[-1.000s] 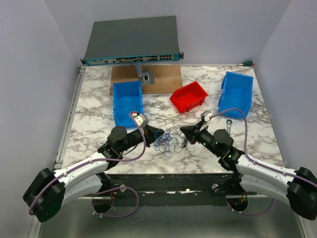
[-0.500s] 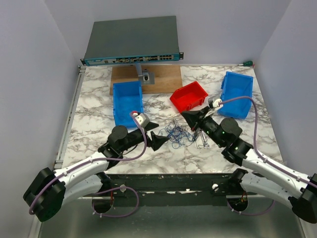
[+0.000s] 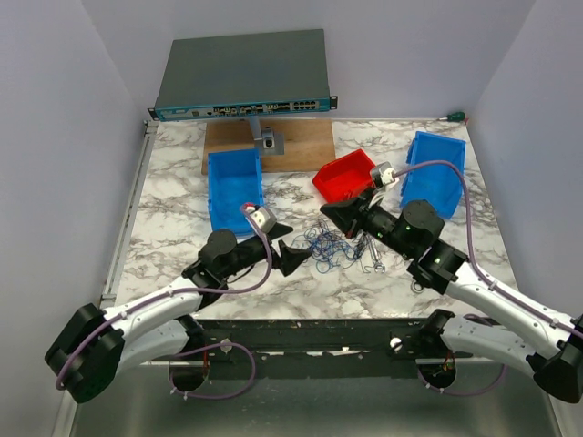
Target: Untangle the cables
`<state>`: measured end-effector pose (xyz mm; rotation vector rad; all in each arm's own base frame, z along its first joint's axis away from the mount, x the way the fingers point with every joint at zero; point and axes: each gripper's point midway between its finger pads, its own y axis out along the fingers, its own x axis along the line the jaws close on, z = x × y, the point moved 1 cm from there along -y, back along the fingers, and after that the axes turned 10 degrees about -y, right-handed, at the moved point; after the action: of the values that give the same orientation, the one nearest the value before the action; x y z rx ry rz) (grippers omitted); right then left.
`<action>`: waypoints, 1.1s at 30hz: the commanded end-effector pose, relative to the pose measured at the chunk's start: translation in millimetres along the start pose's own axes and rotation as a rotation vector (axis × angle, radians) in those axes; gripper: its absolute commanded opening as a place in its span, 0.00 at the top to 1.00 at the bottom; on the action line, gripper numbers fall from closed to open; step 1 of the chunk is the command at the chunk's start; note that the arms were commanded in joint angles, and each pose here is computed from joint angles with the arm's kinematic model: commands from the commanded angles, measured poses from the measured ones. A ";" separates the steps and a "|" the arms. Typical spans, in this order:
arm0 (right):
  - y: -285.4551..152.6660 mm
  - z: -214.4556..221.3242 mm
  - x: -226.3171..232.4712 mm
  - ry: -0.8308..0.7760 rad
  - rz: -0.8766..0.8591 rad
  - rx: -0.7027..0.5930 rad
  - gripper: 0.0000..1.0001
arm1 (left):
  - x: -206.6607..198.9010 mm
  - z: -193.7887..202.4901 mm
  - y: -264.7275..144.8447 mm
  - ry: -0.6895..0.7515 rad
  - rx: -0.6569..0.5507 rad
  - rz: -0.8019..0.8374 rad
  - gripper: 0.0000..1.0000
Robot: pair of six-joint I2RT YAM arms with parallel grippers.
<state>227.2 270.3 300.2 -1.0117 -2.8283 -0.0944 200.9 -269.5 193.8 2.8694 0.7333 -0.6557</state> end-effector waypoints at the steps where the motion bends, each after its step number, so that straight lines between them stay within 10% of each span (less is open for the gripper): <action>1: -1.6 12.3 -12.4 0.048 0.092 0.076 0.94 | -1.0 5.4 11.7 -0.016 0.062 0.016 0.06; 4: -8.9 55.1 -58.1 0.092 0.378 0.210 0.40 | 11.1 15.1 21.6 -0.054 0.129 -0.044 0.06; 6: -14.9 89.8 -75.8 0.095 0.468 0.320 0.28 | 17.1 20.6 26.5 -0.073 0.160 -0.071 0.06; 25: -69.7 228.4 -180.1 0.465 0.879 0.518 0.41 | 58.8 69.7 62.6 -0.185 0.448 -0.241 0.07; 33: -64.5 225.0 -181.6 0.471 0.876 0.507 0.79 | 65.5 96.6 78.0 -0.253 0.610 -0.260 0.20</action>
<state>293.9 126.6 42.4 -1.6785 -1.6676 0.4450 262.9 -324.5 94.1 3.0853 1.0366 -1.3111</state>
